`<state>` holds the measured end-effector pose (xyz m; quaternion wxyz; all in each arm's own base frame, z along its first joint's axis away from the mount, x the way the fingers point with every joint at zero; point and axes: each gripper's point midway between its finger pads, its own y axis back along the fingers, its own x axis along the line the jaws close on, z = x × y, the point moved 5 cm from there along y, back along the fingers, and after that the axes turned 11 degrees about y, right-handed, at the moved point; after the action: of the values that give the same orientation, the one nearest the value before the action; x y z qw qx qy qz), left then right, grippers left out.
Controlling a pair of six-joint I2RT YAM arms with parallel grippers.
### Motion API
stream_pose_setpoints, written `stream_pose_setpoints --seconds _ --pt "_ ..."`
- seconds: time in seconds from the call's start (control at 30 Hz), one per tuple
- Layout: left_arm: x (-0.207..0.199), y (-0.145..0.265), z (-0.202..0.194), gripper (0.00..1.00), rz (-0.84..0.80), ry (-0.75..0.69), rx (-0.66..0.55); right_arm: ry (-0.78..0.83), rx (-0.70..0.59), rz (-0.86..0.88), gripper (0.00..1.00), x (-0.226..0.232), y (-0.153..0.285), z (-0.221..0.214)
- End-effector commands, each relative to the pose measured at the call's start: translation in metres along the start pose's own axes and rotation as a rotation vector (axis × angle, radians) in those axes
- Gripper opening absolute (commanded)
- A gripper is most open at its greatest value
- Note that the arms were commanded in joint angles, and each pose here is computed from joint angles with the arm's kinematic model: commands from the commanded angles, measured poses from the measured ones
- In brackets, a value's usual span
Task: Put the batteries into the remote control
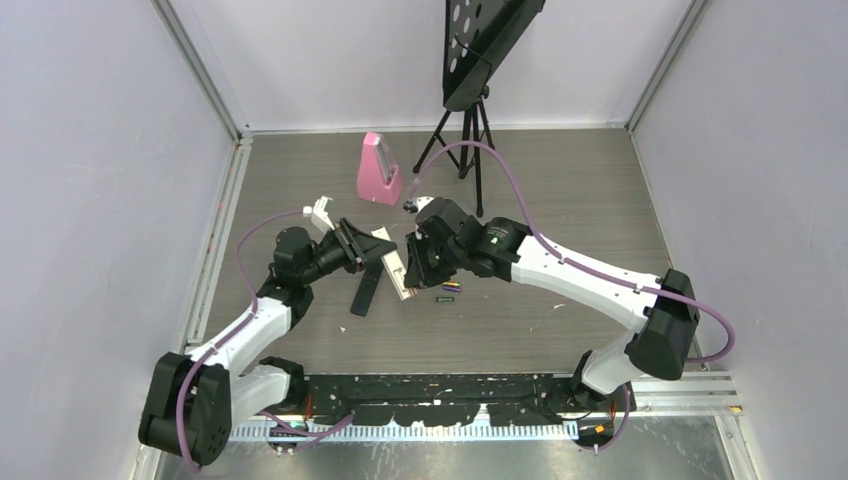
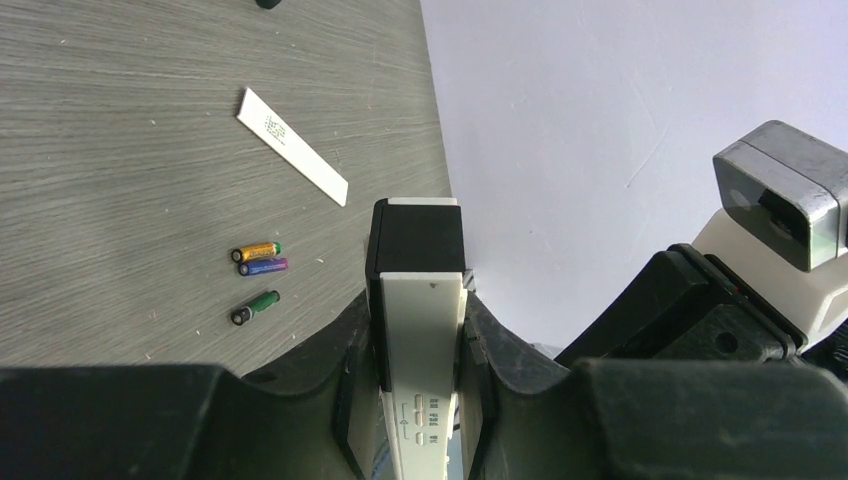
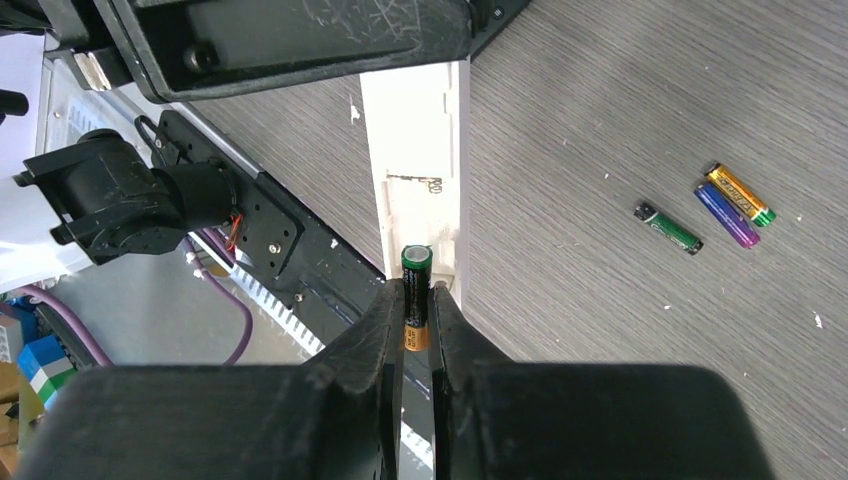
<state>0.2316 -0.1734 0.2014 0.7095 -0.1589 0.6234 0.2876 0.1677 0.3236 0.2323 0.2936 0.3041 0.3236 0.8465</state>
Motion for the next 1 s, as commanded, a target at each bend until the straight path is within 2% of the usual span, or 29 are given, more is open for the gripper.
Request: stream_pose_setpoints --seconds 0.0,0.3,0.5,0.9,0.97 --pt "-0.020 0.000 0.003 0.00 -0.084 -0.033 0.012 0.030 -0.049 0.035 0.10 0.011 0.001 0.016" --pt "-0.027 0.000 0.003 0.00 -0.104 -0.027 0.026 0.038 -0.010 -0.026 0.14 0.003 -0.006 0.011" --pt "-0.030 0.002 0.001 0.00 -0.112 -0.012 0.030 0.028 -0.008 -0.043 0.26 0.002 -0.005 0.012" --pt "-0.031 0.001 0.003 0.00 -0.112 0.023 0.023 -0.001 -0.034 -0.030 0.27 0.006 -0.006 0.016" --pt "-0.032 0.002 0.002 0.00 -0.117 0.036 0.020 -0.022 -0.051 -0.043 0.32 0.005 -0.005 0.019"
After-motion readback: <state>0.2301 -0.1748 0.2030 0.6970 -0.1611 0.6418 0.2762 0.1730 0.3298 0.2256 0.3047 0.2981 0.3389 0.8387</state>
